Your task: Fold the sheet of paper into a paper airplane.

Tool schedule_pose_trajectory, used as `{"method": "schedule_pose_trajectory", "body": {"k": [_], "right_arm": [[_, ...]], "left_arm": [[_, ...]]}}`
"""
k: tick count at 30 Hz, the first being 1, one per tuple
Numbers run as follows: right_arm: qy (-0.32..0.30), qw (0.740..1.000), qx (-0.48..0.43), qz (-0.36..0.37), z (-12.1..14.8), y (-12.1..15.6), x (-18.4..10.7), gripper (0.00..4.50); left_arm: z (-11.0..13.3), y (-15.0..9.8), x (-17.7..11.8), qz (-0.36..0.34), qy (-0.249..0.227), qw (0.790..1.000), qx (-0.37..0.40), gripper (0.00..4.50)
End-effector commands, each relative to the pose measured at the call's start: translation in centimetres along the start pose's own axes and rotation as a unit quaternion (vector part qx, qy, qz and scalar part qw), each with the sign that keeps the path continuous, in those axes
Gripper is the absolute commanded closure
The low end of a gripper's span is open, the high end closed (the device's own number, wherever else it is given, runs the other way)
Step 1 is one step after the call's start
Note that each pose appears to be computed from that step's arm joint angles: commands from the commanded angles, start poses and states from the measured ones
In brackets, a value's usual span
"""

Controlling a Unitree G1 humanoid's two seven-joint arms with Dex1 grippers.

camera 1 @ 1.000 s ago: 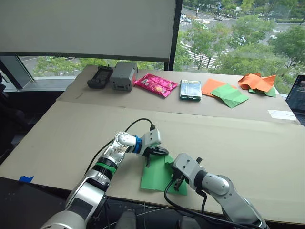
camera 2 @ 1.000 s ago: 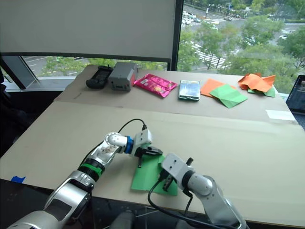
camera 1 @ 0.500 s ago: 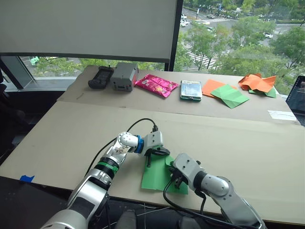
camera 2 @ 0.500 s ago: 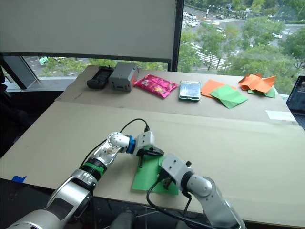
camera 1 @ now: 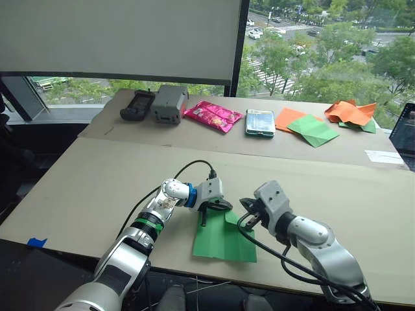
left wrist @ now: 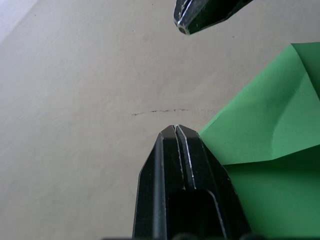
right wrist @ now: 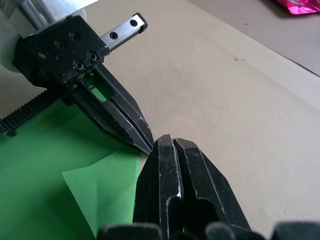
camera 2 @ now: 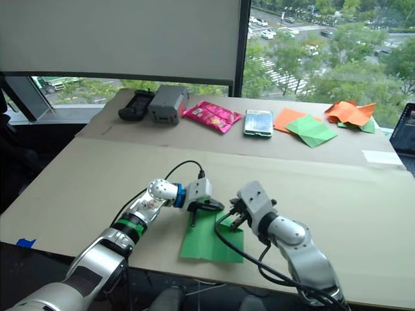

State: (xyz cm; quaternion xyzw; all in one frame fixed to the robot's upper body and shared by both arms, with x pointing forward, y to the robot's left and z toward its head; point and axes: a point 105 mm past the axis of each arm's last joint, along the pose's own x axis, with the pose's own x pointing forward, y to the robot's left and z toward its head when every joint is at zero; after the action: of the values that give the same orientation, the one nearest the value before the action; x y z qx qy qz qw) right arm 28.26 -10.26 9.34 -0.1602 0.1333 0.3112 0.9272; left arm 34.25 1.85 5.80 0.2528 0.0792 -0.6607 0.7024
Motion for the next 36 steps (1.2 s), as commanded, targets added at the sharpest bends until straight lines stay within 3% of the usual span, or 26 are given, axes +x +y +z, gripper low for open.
{"method": "schedule_pose_trajectory", "body": {"k": [1, 17, 36], "right_arm": [[-0.005, 1.0, -0.003, 0.002, 0.1, 0.6, 1.0, 4.48], [0.061, 0.998, 0.011, 0.001, -3.0, 1.1, 2.4, 4.48], [0.1, 0.995, 0.009, 0.03, -4.5, 3.0, 1.4, 4.48]], "left_arm": [[-1.5, -0.3, 0.0, -0.003, 0.034, 0.999, -0.008, 4.5], [-2.5, -1.1, -0.6, -0.016, 0.052, 0.998, 0.009, 4.5], [-4.9, -3.0, -0.5, -0.02, 0.085, 0.996, 0.003, 4.5]]}}
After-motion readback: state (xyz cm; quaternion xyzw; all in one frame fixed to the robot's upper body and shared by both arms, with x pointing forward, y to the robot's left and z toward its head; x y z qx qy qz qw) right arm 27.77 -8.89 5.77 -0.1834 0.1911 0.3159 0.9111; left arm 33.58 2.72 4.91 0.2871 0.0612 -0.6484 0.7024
